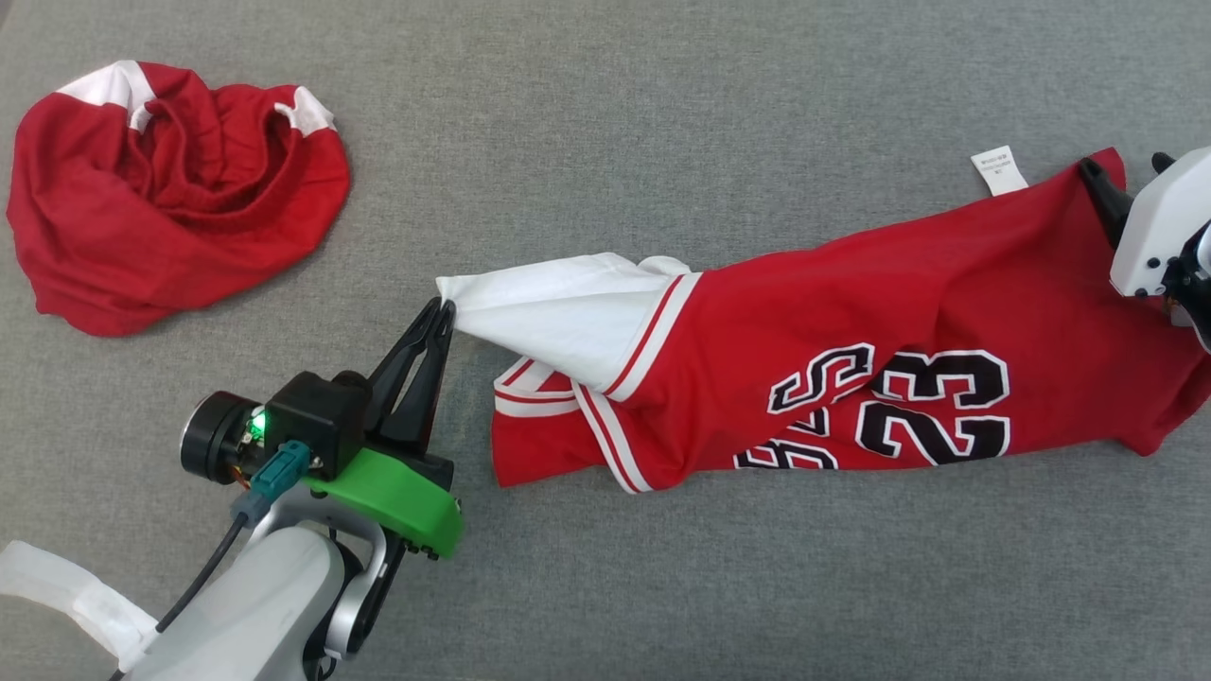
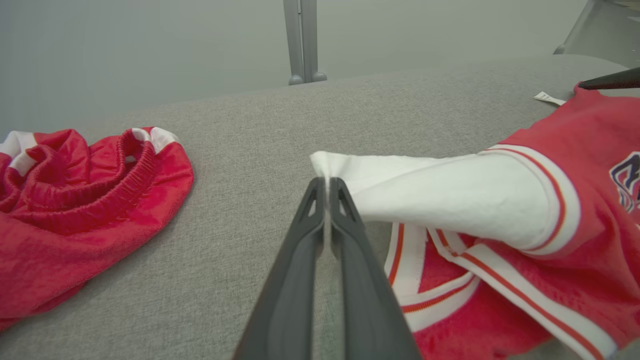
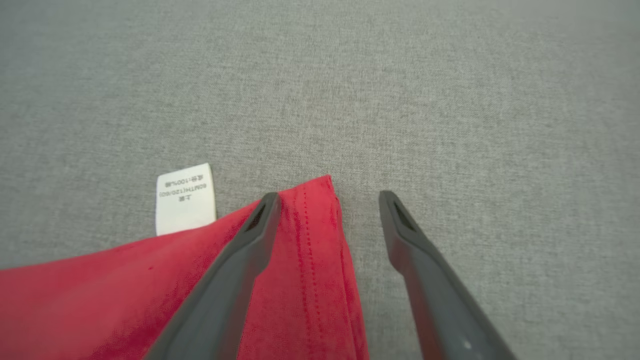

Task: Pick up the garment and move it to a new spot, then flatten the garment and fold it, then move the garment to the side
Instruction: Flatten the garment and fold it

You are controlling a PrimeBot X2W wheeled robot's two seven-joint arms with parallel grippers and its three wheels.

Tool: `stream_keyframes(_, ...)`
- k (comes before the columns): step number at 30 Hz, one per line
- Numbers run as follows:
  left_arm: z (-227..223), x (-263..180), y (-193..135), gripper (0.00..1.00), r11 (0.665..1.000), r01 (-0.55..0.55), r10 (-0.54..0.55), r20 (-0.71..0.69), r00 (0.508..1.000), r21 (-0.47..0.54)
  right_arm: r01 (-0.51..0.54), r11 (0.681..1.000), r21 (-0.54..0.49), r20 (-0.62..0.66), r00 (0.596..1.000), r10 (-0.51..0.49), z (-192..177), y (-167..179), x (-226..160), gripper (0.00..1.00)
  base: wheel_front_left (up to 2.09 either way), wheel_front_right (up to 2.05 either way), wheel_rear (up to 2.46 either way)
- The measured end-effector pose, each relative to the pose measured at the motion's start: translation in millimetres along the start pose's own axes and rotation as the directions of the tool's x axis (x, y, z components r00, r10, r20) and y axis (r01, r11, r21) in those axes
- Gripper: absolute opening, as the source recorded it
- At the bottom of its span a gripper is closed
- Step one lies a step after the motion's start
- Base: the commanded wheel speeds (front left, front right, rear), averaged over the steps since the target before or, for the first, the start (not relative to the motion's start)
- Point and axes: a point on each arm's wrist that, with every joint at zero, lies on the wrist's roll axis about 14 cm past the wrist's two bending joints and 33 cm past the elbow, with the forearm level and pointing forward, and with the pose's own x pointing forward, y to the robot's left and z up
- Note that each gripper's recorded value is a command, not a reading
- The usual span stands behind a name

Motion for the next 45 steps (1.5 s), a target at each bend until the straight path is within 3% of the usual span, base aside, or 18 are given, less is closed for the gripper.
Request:
stream_keyframes(5, -5, -1, 3, 0.0, 1.0, -0.009, 0.009, -0.014, 1.0, 0.0, -0.016, 0.999, -0.04, -0.091, 0.996, 0.012, -12, 11, 16, 1.0, 0.0, 0.0, 0.0)
stream_keyframes(6, -6, -2, 3, 0.0, 1.0, -0.011, 0.011, -0.017, 1.0, -0.001, -0.022, 0.999, -0.046, -0.103, 0.995, 0.017, -13, 14, 18, 0.88, 0.0, 0.0, 0.0)
stream_keyframes(7, -6, -2, 4, 0.0, 1.0, -0.013, 0.013, -0.019, 1.0, -0.001, -0.026, 0.998, -0.049, -0.108, 0.994, 0.021, -14, 16, 20, 0.47, 0.0, 0.0, 0.0)
stream_keyframes(8, -7, -3, 4, 0.0, 1.0, -0.013, 0.013, -0.02, 1.0, -0.001, -0.033, 0.998, -0.057, -0.113, 0.993, 0.027, -14, 19, 21, 0.18, 0.0, 0.0, 0.0)
stream_keyframes(9, -7, -3, 4, 0.0, 1.0, -0.014, 0.014, -0.021, 1.0, -0.002, -0.041, 0.997, -0.068, -0.117, 0.993, 0.032, -15, 22, 22, 0.0, 0.0, 0.0, 0.0)
stream_keyframes(14, 1, -2, 6, 0.0, 1.0, -0.016, 0.016, 0.004, 1.0, 0.013, -0.054, 0.993, -0.1, -0.046, 0.998, 0.05, 2, 28, 20, 0.0, 0.0, 0.0, 0.0)
stream_keyframes(18, 34, 7, 15, 0.0, 0.997, -0.013, 0.006, 0.092, 0.996, 0.082, -0.044, 0.992, -0.117, 0.113, 0.992, 0.058, 49, 26, 12, 0.0, 0.0, 0.0, 0.0)
stream_keyframes(22, 92, 22, 31, 0.0, 0.982, -0.015, -0.025, 0.205, 0.978, 0.191, -0.037, 0.994, -0.104, 0.276, 0.959, 0.065, 102, 23, -2, 0.0, 0.0, 0.0, 0.0)
stream_keyframes(31, 231, 68, 51, 0.0, 0.928, -0.043, -0.116, 0.396, 0.911, 0.371, 0.035, 0.988, -0.15, 0.571, 0.819, 0.057, 227, 17, -31, 0.0, 0.0, 0.0, 0.0)
stream_keyframes(38, 320, 119, 57, 0.0, 0.823, -0.152, -0.182, 0.507, 0.843, 0.548, 0.171, 0.963, -0.206, 0.751, 0.659, 0.044, 318, 7, -53, 0.0, 0.0, 0.0, 0.0)
stream_keyframes(42, 359, 143, 53, 0.0, 0.755, -0.253, -0.226, 0.603, 0.765, 0.605, 0.264, 0.936, -0.232, 0.823, 0.566, 0.045, 345, 0, -56, 0.0, 0.0, 0.0, 0.0)
stream_keyframes(45, 376, 157, 47, 0.0, 0.725, -0.312, -0.249, 0.656, 0.713, 0.615, 0.311, 0.917, -0.249, 0.859, 0.509, 0.06, 359, -1, -56, 0.0, 0.0, 0.0, 0.0)
